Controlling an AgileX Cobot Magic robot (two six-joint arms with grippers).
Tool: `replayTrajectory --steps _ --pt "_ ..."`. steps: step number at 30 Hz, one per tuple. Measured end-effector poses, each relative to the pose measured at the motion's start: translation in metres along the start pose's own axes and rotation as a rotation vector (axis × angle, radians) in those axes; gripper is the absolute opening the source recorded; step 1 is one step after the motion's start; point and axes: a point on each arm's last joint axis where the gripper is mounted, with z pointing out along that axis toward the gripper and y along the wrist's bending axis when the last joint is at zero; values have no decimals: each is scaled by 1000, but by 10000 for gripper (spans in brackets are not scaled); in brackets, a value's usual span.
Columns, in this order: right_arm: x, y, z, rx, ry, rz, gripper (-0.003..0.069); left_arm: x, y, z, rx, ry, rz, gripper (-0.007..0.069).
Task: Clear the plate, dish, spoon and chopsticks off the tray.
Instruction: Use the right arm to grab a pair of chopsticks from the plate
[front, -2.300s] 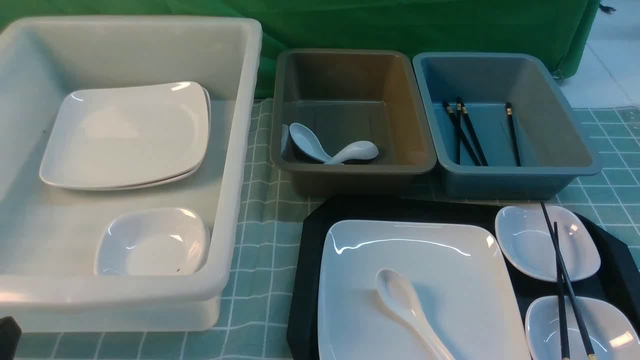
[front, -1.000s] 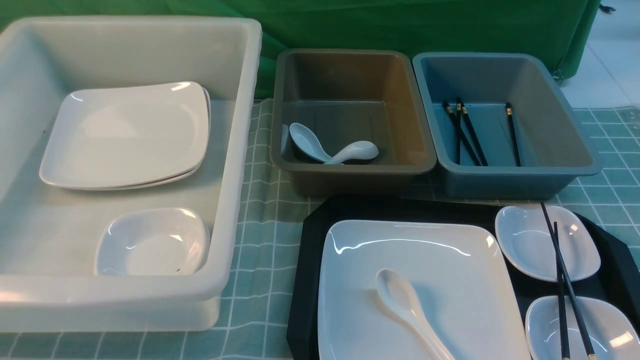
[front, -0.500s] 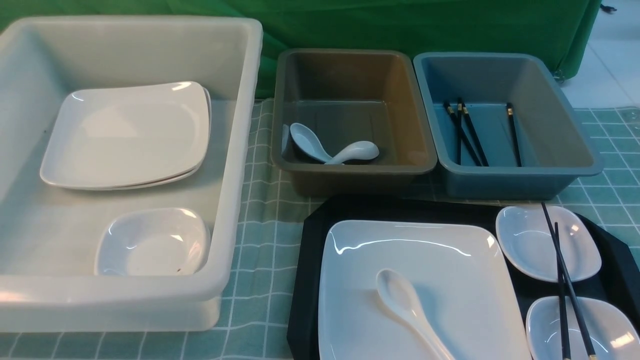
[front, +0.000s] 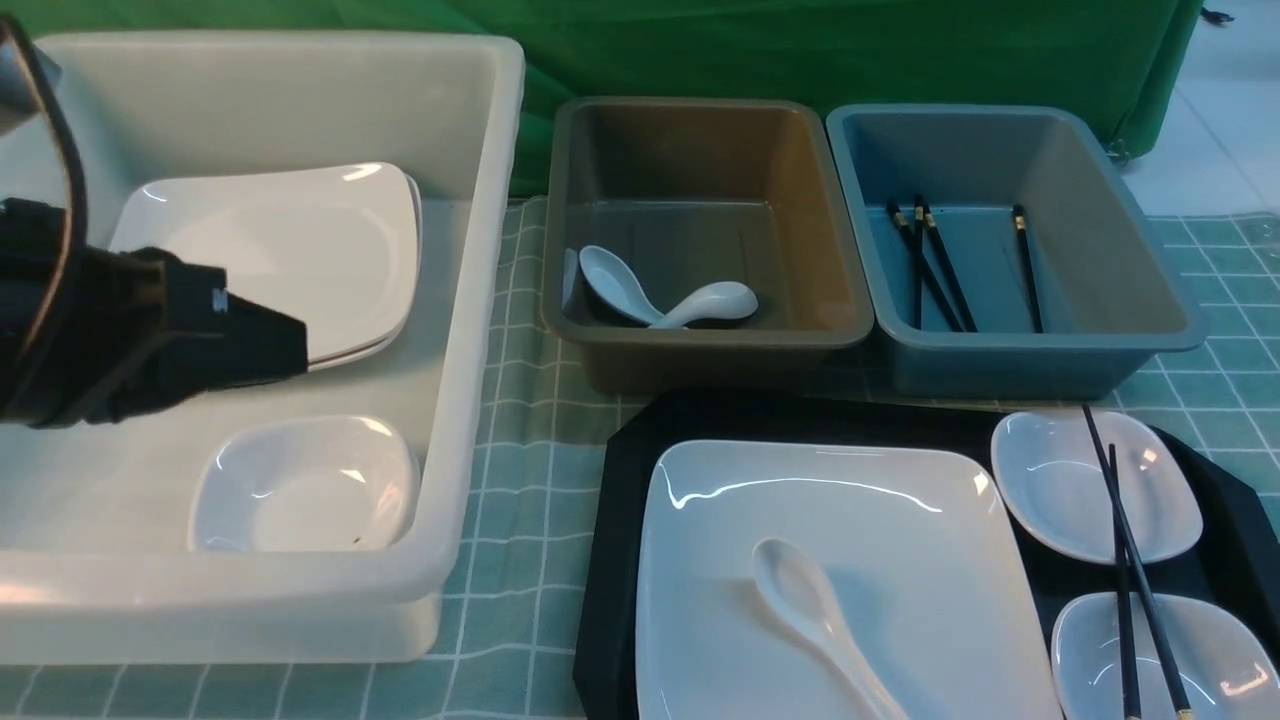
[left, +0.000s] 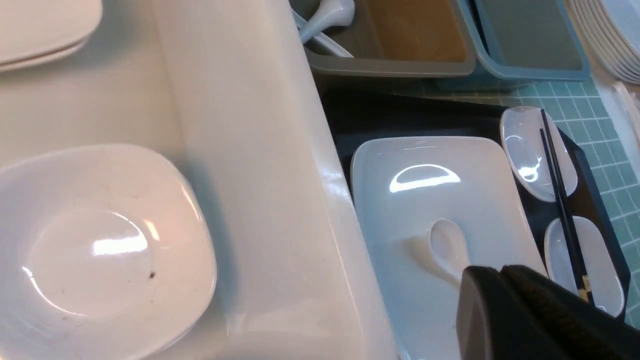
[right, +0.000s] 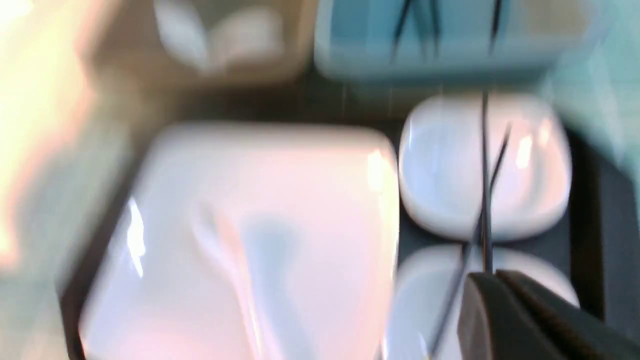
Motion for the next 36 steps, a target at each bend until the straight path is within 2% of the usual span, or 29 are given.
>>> replayTrajectory --steps 1,4,9,12,13,19,22,36 --pt "-12 -1 17 -1 133 -29 16 -2 -3 4 9 21 15 0" --pt "-26 -3 43 -11 321 -42 16 0 -16 13 12 98 66 1" --pt "-27 -8 85 -18 532 -35 21 22 -44 29 -25 289 165 0" --pt "-26 -12 107 -6 598 -14 70 33 -57 35 -25 345 197 0" --pt "-26 -14 113 3 612 -5 104 35 -61 37 -16 355 211 0" --pt "-22 -32 154 154 676 10 538 44 -75 43 18 392 248 0" --pt "-17 -37 173 178 726 20 610 44 -75 44 10 388 261 0" --pt "-3 -42 218 184 786 70 590 41 -73 45 -16 360 267 0"
